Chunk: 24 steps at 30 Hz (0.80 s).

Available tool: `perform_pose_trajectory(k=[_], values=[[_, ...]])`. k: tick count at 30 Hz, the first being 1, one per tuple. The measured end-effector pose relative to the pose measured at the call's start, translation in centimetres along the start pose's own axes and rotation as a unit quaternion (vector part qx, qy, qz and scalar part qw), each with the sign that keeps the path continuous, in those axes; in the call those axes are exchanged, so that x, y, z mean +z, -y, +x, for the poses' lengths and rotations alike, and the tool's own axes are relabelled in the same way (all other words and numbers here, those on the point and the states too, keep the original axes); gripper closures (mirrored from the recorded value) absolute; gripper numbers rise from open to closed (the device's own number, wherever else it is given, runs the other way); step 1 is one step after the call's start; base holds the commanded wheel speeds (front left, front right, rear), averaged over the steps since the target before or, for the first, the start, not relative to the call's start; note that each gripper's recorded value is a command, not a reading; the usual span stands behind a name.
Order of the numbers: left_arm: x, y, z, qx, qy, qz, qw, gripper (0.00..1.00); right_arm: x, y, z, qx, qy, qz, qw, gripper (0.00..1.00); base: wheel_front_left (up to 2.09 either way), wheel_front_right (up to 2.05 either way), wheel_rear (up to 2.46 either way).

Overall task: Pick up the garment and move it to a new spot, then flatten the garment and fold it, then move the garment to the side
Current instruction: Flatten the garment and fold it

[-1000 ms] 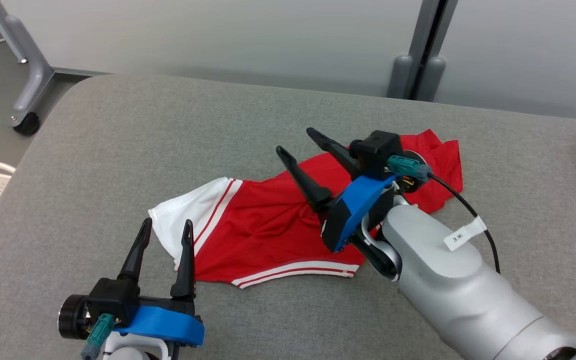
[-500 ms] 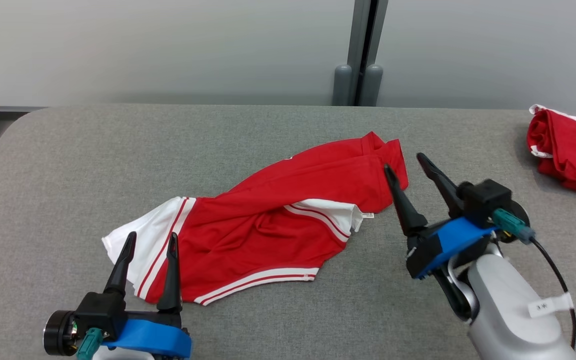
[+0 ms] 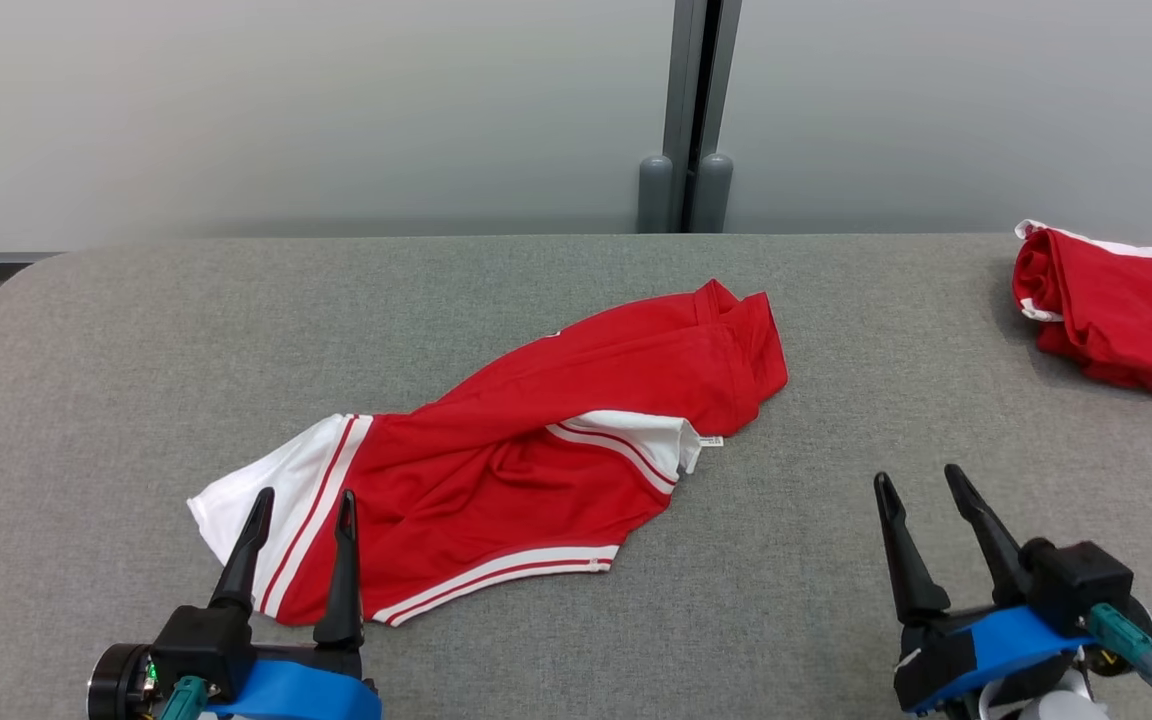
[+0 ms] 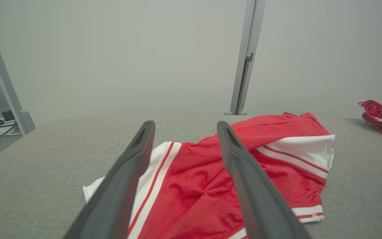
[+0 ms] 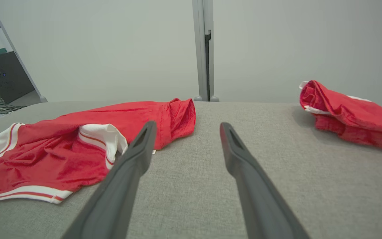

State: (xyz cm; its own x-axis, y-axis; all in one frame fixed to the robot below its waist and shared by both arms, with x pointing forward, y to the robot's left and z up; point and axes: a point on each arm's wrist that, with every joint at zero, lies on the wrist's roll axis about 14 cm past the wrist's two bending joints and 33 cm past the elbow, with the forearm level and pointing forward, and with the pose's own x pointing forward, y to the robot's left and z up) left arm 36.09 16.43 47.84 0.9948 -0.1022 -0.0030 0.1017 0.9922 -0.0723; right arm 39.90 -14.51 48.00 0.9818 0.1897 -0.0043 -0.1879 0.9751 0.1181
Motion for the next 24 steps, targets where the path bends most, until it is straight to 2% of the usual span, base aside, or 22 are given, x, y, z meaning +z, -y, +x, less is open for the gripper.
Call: perform_pose_trajectory(k=[9, 24], values=[[-0.4, 0.0, 0.2, -0.001, -0.006, 0.002, 1.0, 0.0, -0.6, 0.4, -1.5, -0.021, -0.003, 0.005, 1.0, 0.0, 0.0, 0.0, 0.0], [-1.0, -0.3, 0.4, 0.0, -0.016, 0.011, 1.0, 0.0, -1.2, -0.1, -1.5, -0.019, -0.01, 0.011, 1.0, 0.0, 0.0, 0.0, 0.0]])
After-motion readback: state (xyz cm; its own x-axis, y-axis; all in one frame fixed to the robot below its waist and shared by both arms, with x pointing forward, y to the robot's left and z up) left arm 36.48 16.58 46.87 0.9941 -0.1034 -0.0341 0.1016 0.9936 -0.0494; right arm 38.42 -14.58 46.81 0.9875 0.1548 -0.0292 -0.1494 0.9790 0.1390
